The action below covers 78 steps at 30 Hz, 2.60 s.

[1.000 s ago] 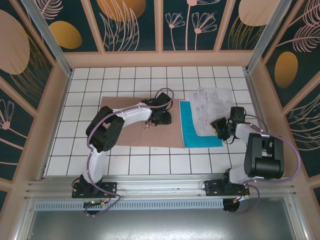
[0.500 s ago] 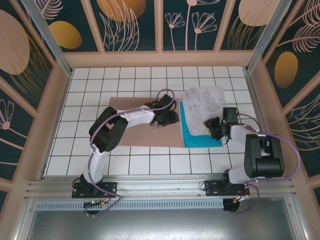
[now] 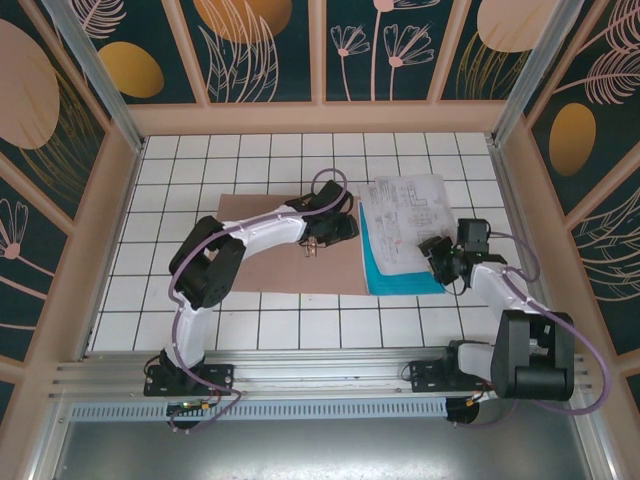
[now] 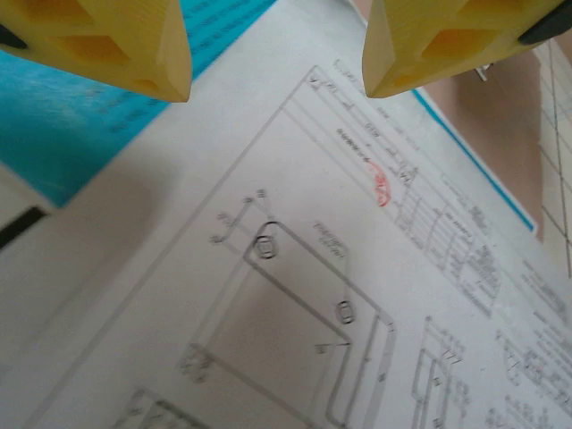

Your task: Put the files into the folder

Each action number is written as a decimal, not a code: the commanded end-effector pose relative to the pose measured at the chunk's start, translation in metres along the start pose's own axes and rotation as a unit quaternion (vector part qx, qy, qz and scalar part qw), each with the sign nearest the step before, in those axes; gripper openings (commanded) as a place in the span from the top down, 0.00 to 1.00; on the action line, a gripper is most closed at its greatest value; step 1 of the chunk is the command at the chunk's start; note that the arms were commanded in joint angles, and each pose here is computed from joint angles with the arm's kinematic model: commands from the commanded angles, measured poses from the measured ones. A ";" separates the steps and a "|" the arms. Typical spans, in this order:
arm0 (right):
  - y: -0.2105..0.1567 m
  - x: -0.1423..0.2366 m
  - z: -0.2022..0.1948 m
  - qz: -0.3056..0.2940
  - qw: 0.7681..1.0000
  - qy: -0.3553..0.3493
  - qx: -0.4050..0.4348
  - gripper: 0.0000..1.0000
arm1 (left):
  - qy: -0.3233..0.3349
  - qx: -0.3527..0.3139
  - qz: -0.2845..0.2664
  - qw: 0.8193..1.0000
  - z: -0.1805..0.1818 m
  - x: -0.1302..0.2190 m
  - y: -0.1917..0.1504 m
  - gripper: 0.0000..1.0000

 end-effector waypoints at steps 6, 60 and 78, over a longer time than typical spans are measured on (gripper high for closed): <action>-0.007 -0.013 -0.035 0.031 0.998 -0.048 0.001 0.45 | 0.030 -0.011 0.041 0.999 0.017 -0.007 -0.019 0.61; -0.080 -0.016 0.009 0.062 0.997 -0.039 -0.018 0.46 | -0.018 0.056 -0.052 0.997 0.044 0.076 0.003 0.52; 0.009 -0.025 0.054 0.012 0.999 0.020 0.043 0.54 | -0.116 -0.005 0.001 0.993 -0.012 0.001 0.020 0.58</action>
Point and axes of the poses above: each hand's point on the last joint's axis, 136 mm out from that joint toward the fingers, its own x axis back along the fingers, its own z axis along the line the jaws close on, y = z × x, the point moved 9 cm from there along x, back along the fingers, and after that the axes turned 9 degrees about -x, right-handed, at the moved point
